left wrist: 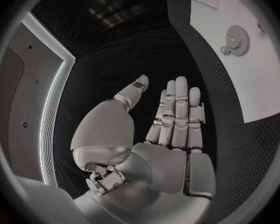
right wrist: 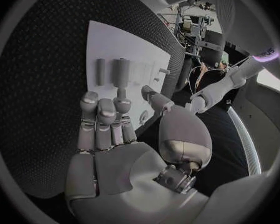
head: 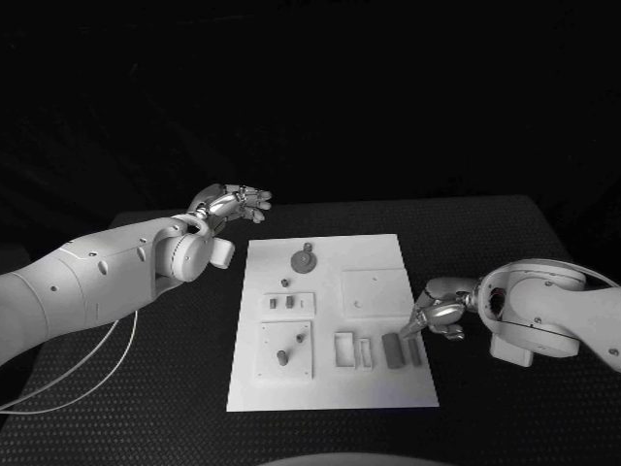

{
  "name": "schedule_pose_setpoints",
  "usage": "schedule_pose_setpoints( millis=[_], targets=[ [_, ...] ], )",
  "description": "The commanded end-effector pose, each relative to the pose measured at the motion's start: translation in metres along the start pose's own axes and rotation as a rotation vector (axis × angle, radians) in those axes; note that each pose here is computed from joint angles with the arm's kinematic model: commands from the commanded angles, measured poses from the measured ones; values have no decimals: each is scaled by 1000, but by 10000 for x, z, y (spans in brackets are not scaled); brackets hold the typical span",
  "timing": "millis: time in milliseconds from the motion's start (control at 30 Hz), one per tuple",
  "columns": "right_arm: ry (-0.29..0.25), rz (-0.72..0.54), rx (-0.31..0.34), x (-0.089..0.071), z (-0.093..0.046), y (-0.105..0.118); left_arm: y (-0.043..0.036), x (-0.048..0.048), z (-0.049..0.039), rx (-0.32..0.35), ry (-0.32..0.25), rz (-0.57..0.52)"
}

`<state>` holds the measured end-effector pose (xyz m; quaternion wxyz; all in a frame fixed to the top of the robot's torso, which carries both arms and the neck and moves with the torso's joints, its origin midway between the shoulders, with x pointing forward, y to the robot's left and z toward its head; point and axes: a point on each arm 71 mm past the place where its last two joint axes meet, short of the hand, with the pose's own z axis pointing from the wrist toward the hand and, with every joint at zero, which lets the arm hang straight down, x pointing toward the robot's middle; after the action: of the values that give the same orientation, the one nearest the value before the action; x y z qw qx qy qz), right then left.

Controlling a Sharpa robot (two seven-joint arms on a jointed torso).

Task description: Assemble the parts on the task board

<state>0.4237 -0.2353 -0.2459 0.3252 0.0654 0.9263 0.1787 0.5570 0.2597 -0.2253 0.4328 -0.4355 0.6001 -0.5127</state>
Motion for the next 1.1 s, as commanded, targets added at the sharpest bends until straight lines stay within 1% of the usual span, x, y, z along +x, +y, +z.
schedule_pose_setpoints(
  millis=[33,133,300,733,1100],
  targets=[
    [54,-38,109,57,5,-92,3,30,1,4,17,-12],
    [62,-44,113,95,17,-77,8,28,-1,3,17,-12],
    [56,-39,107,118,51,-29,10,31,-3,1,19,-13],
    [64,-56,92,237,181,66,10,37,-5,1,23,-14],
    [96,-55,97,345,351,85,9,42,-6,1,25,-15]
  ],
)
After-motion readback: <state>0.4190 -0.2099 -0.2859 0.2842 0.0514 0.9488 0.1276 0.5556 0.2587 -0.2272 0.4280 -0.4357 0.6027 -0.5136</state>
